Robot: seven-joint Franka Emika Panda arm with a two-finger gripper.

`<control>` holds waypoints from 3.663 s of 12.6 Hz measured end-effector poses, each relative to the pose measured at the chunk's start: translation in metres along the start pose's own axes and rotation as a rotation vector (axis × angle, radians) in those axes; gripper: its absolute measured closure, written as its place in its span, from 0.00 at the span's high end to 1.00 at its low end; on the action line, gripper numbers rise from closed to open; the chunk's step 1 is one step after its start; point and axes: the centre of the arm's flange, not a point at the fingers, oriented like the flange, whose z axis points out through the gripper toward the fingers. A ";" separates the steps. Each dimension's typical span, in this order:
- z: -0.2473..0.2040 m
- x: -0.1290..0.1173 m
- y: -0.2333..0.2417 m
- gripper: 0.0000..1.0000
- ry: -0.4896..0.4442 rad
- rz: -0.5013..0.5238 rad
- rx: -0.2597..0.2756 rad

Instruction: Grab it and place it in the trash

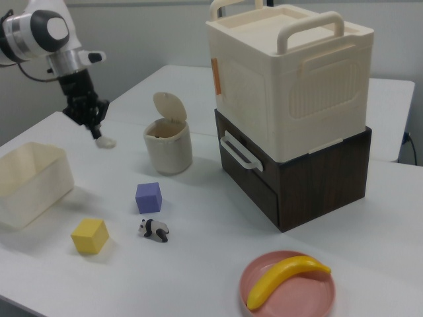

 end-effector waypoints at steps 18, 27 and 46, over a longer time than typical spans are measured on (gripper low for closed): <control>0.031 0.087 0.105 0.02 0.511 -0.077 0.010; 0.046 0.101 0.104 0.28 0.567 -0.117 0.007; -0.066 -0.061 0.121 1.00 0.047 0.136 0.032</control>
